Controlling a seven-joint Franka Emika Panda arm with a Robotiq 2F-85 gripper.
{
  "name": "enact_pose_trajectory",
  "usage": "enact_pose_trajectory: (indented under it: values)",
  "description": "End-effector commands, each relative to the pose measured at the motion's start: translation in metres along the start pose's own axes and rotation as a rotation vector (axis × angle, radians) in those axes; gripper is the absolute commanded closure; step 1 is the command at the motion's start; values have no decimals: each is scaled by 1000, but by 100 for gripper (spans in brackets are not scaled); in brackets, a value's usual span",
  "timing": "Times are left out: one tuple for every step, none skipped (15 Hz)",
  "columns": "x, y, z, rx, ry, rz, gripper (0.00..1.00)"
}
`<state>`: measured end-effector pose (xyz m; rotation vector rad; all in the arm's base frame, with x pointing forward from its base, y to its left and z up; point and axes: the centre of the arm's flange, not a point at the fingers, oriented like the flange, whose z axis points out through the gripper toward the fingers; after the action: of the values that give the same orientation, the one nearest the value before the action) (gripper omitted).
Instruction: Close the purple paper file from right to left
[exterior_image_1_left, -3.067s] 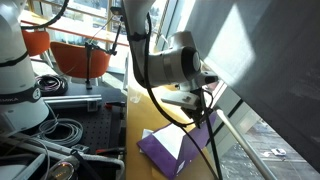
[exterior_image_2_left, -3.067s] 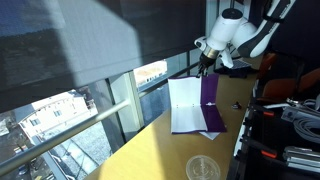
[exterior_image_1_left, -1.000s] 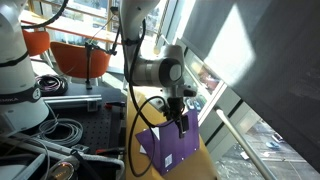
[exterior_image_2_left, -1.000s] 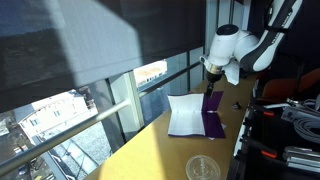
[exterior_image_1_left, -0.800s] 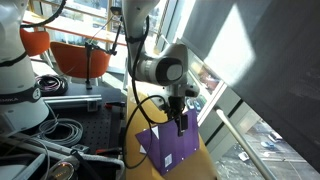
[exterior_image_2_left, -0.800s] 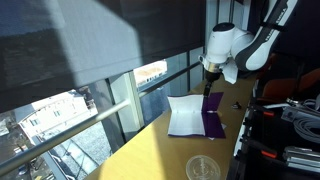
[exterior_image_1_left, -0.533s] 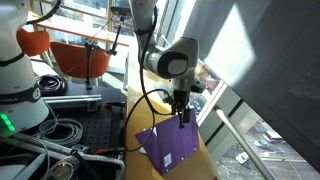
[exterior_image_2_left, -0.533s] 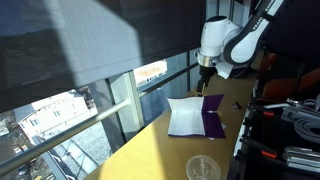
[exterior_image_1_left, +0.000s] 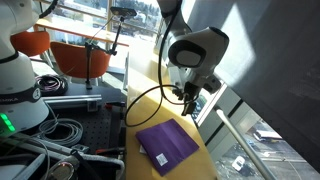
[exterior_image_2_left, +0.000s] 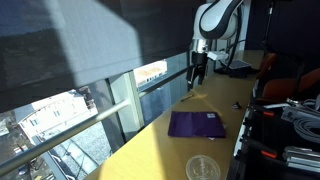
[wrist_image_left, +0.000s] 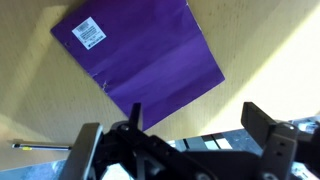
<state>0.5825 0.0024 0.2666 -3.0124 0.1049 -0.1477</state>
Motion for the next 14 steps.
enact_pose_trajectory:
  values:
    - [12,25,-29,107,-46,61,0]
    - [13,32,-35,107,-64,79,0]
    - [11,36,-39,77,-87,102,0]
    - [9,39,-41,44,-100,112,0]
    - [7,40,-43,13,-108,117,0]
    - [3,40,-44,-29,-114,118,0]
    - [-2,39,-46,-74,-118,115,0]
    - [-5,38,-48,-109,-117,110,0]
    - [-10,36,-50,-140,-113,100,0]
    - [-16,33,-53,-169,-108,91,0]
    - [-22,30,-57,-200,-95,79,0]
    - [-28,27,-64,-226,-84,73,0]
    - [-36,22,-70,-251,-72,74,0]
    - [-49,16,-81,-268,-53,76,0]
